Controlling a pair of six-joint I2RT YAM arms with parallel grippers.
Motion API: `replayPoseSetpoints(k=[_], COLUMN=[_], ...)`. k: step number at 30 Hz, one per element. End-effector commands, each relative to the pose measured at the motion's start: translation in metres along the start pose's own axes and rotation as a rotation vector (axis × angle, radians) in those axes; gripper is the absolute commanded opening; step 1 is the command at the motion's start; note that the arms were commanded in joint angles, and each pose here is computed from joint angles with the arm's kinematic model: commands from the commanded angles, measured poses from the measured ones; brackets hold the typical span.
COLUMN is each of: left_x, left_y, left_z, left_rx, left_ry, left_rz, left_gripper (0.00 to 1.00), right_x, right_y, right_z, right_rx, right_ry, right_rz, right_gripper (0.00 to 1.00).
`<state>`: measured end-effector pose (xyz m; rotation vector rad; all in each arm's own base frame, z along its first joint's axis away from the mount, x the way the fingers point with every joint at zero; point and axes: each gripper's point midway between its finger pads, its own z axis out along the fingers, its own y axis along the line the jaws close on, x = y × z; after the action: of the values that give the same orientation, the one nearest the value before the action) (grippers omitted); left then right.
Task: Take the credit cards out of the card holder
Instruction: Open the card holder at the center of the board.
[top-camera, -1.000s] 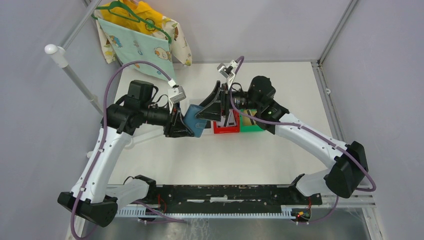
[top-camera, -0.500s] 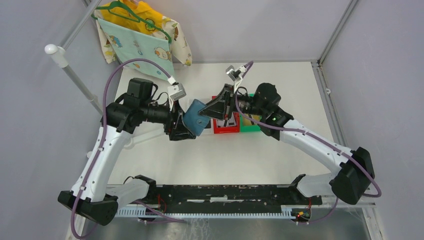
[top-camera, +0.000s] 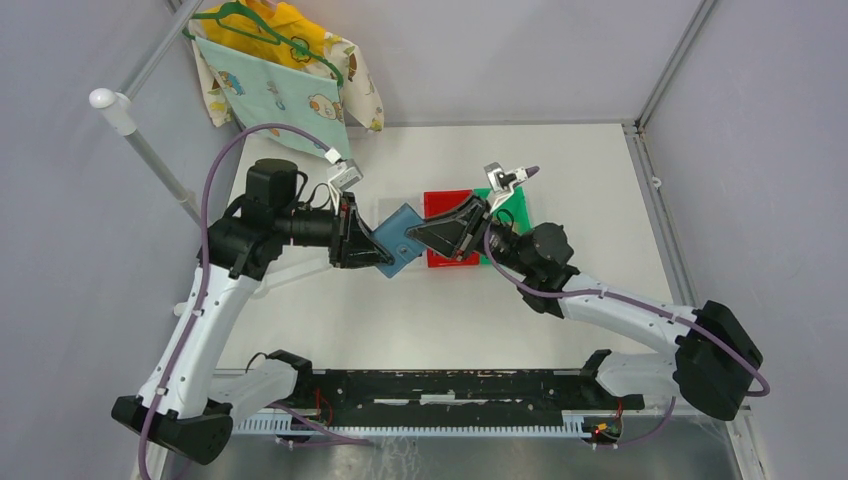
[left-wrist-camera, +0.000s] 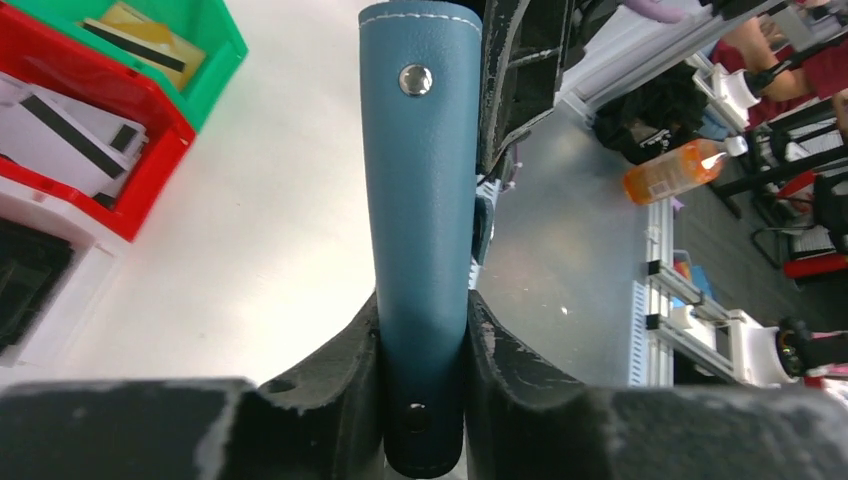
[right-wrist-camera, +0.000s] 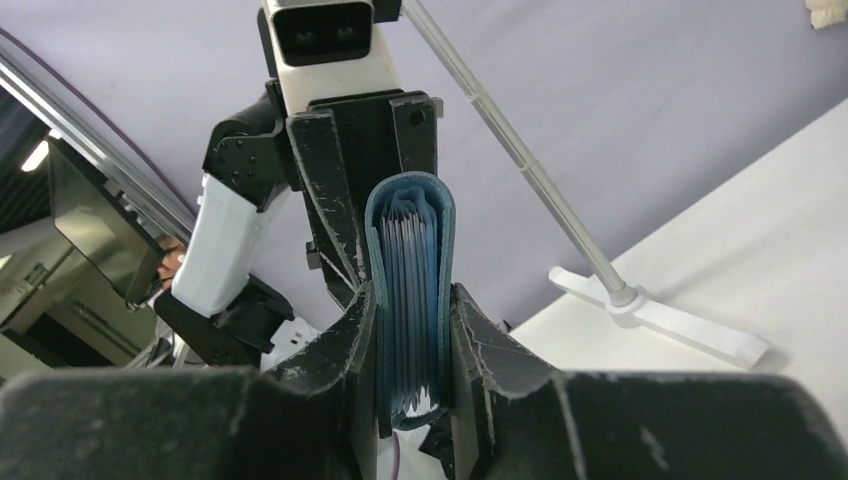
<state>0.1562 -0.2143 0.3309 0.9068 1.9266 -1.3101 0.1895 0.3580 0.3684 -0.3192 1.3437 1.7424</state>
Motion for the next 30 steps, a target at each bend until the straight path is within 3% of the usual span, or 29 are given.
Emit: replayPoseSetpoints(k=[1,3,4,7,9,11,16,21,30], left_x=[-0.011,-0.013,-0.014,-0.017,-0.018,-0.018,-0.021,-0.024,-0.030], left_y=[-0.014,-0.017,-0.017,-0.008,0.013,0.041,0.087,0.086,0.070], left_z=[-0.005,-0.009,-0.010,-0.013,-0.014,-0.016,-0.024,-0.020,-0.022], left_rx=[0.020,0.008,-0.006,-0.080,-0.191,-0.323,-0.541,-0.517,-0.465], left_ry=[-0.048,-0.059,-0.065,-0.078,-0.084,-0.087,-0.110,-0.126,-0.152], left_rz=[0.036,0.063,0.074,0.087,0.073,0.048,-0.008,-0.019,0.051], left_gripper=[0.22,0.12,0.08,0.02,0.02,0.02,0.02,0.02,0.02], right_x=[-0.044,-0.046,-0.045,-0.038,-0.042,-0.056,-0.053,-0.026,0.014], right_y=[0.030,0.022,0.018,-0.010,-0.029,-0.051,-0.065,-0.054,-0.041], right_z=[-0.006,-0.011,-0.010,-0.005,-0.008,-0.021,-0.037,-0.010,0.028], right_rx=[-0.078,-0.043,-0.016,0.146,0.287,0.494,0.726,0.722,0.642], right_ry=[-0.254,-0.278,-0.269,-0.196,-0.168,-0.180,-0.160,-0.054,0.013], right_rz=[0.023,0.007,-0.009,-0.083,-0.148,-0.229,-0.336,-0.340,-0.174], right_gripper=[0.00,0.00,0.06,0.46,0.66,0.74,0.71,0.58,0.56])
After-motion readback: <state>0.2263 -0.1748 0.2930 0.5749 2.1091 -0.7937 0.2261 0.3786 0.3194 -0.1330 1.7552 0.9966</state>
